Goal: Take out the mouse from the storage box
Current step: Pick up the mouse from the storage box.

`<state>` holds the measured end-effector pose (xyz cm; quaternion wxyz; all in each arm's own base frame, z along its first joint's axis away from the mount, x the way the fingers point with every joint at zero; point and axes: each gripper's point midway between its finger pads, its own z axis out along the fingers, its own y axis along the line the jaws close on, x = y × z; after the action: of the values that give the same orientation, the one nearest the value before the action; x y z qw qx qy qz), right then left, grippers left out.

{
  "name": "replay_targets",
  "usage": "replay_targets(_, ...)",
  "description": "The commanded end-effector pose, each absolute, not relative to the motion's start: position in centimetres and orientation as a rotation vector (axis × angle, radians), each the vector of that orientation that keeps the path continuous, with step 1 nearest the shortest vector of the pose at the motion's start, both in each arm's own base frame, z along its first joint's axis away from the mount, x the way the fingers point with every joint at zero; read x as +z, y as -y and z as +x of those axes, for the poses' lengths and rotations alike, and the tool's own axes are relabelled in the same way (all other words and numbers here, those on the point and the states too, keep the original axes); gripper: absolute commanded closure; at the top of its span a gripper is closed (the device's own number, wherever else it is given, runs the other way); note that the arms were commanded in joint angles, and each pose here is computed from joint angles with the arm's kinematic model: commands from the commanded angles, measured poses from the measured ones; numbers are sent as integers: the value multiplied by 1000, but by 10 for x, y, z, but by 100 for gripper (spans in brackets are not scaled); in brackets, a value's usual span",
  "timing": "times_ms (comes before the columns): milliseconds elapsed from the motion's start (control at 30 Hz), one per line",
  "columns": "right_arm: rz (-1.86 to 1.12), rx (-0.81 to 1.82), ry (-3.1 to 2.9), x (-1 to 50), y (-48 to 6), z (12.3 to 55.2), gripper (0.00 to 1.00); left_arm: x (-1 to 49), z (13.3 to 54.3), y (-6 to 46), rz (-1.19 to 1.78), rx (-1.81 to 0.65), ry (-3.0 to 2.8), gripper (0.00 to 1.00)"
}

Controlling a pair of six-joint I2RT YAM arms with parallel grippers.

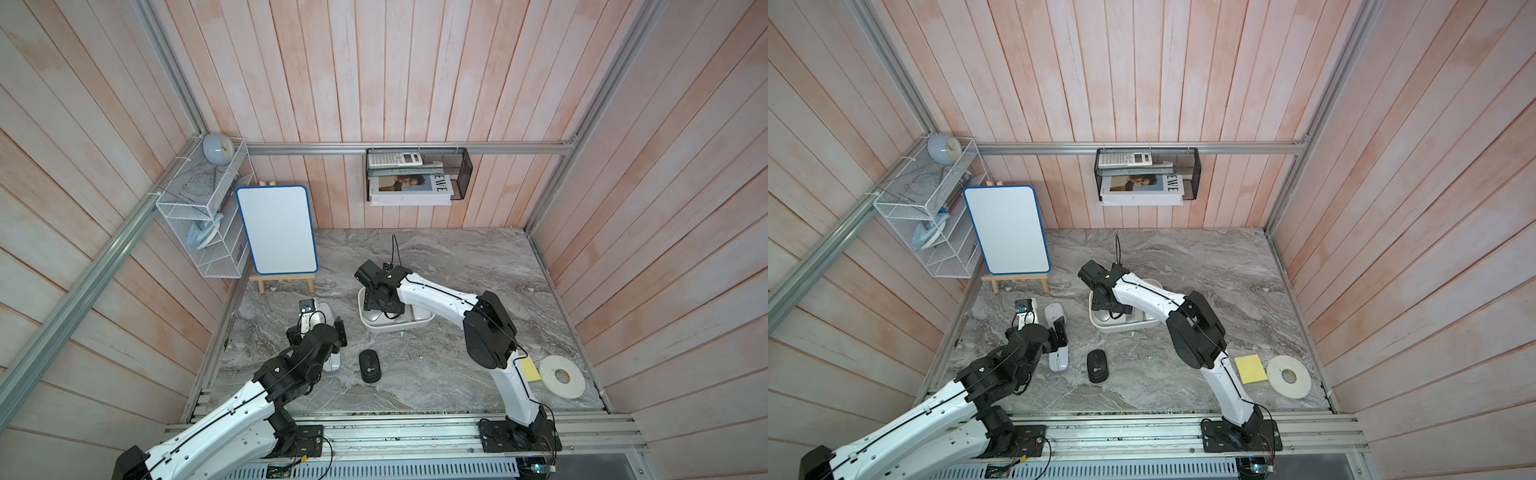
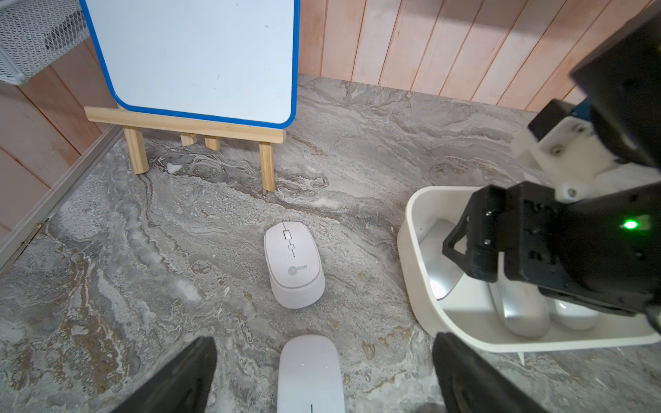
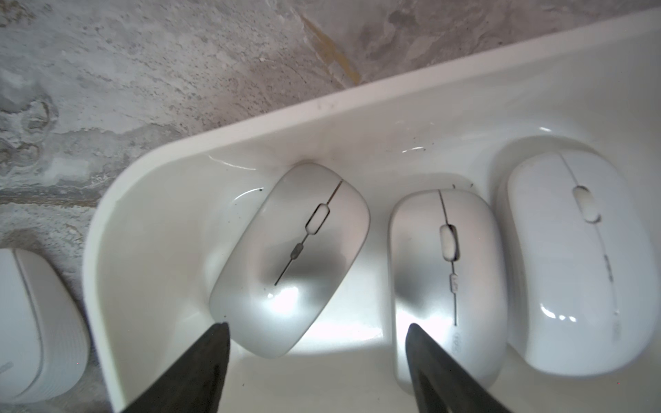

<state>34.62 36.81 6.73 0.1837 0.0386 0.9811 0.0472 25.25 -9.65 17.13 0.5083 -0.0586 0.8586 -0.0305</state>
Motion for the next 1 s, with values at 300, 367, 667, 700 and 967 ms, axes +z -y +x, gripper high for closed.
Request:
replay_targets(300, 229, 157, -2826, 45, -383, 357, 19, 171, 253, 99, -121, -96, -2064, 0)
replay_targets(367, 261, 149, -2827, 40, -383, 358, 19, 171, 253, 100, -119, -100, -2065, 0)
replay_targets(667, 421, 87, -2816, 19, -371, 358, 19, 167, 254, 104, -102, -120, -2059, 0)
replay_targets(700, 437, 75, -2810, 17, -369, 358, 19, 168, 254, 105, -102, -121, -2056, 0)
replay_targets(967, 528, 55, -2787, 6, -368, 361, 20, 169, 254, 103, -106, -120, -2052, 0)
